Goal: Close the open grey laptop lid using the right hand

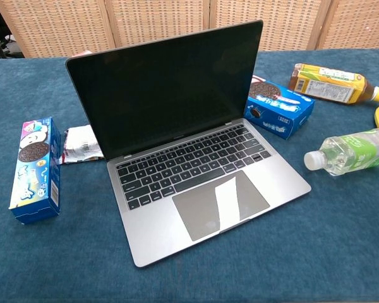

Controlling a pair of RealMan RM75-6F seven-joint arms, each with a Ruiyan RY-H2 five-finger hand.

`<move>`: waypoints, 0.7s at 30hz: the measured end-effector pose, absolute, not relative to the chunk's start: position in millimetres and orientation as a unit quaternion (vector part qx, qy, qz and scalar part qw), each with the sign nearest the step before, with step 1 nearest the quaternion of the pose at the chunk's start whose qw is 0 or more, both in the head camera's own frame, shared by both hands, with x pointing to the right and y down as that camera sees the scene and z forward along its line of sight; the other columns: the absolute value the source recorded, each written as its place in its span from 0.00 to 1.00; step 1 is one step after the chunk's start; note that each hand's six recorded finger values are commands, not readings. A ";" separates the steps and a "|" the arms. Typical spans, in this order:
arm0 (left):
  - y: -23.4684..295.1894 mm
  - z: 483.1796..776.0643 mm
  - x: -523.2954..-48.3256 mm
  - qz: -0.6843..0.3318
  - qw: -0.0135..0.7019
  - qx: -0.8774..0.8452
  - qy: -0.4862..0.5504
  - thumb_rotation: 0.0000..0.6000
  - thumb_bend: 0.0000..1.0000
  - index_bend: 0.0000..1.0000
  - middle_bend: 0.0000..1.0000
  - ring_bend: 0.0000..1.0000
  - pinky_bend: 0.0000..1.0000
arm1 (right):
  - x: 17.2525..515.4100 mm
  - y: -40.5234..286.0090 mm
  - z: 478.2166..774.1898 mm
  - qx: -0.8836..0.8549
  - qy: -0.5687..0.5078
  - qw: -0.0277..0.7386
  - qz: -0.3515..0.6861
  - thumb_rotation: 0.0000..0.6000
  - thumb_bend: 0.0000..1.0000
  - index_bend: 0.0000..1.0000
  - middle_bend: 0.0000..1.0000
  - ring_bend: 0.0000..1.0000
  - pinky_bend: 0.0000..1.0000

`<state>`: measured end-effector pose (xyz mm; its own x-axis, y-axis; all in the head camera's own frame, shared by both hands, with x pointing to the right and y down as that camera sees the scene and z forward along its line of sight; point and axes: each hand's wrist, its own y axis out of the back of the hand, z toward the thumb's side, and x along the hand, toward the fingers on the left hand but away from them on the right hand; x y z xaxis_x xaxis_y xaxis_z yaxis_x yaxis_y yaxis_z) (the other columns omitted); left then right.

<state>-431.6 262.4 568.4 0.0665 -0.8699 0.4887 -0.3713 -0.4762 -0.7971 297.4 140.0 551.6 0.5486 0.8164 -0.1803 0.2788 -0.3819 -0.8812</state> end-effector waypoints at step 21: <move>263.7 570.7 -434.1 -0.519 0.237 -0.690 0.445 1.00 0.20 0.31 0.17 0.21 0.20 | 194.6 117.5 555.8 -0.815 -0.297 0.429 0.252 1.00 0.24 0.14 0.03 0.12 0.00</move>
<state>-434.1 263.7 570.7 0.0643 -0.8602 0.5060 -0.3686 -0.4916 -0.7890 194.6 117.5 555.8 0.6968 0.7001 -0.1559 0.2679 -0.4557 -0.8489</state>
